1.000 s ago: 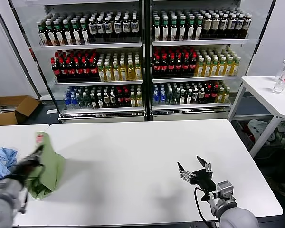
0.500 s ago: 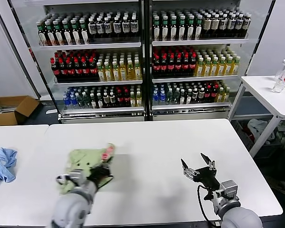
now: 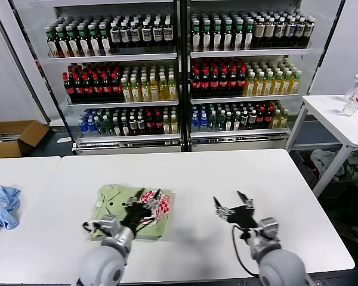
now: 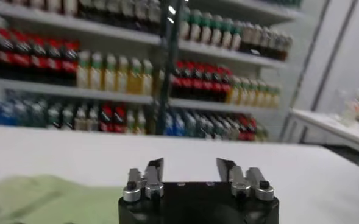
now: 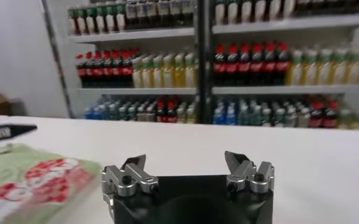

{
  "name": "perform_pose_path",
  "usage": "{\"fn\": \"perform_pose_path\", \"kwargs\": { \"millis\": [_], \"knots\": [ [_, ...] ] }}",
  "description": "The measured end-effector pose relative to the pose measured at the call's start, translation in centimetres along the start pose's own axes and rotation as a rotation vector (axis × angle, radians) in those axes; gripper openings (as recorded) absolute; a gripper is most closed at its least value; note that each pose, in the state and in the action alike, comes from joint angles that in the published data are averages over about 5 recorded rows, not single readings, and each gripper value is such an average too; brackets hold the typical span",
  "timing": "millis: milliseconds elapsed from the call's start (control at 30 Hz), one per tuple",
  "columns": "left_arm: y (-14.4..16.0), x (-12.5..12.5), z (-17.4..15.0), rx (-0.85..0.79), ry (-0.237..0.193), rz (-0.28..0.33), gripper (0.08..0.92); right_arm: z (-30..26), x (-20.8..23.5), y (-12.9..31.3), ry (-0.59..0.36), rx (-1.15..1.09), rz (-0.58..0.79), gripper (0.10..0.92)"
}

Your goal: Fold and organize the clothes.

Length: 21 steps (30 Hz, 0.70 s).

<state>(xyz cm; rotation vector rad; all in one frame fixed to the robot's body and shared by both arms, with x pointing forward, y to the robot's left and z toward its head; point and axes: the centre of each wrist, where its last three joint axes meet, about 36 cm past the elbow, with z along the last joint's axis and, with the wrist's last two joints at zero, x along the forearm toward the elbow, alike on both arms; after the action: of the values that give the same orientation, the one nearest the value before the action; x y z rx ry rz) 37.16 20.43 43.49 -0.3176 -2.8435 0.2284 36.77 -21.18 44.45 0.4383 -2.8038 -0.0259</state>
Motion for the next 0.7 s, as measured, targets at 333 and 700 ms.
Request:
{"fn": "perform_pose_path", "kwargs": {
  "millis": [333,700],
  "knots": [
    [5.7,4.8,-0.9,0.022,-0.083,-0.201,0.818,1.5,-7.2,8.2,0.104,-0.107,-0.138,0.823],
    [7.2,7.9,-0.7,0.033,-0.110,-0.296,0.823,2.3,-11.0,12.8,0.224,-0.163,-0.164,0.608]
  ]
}}
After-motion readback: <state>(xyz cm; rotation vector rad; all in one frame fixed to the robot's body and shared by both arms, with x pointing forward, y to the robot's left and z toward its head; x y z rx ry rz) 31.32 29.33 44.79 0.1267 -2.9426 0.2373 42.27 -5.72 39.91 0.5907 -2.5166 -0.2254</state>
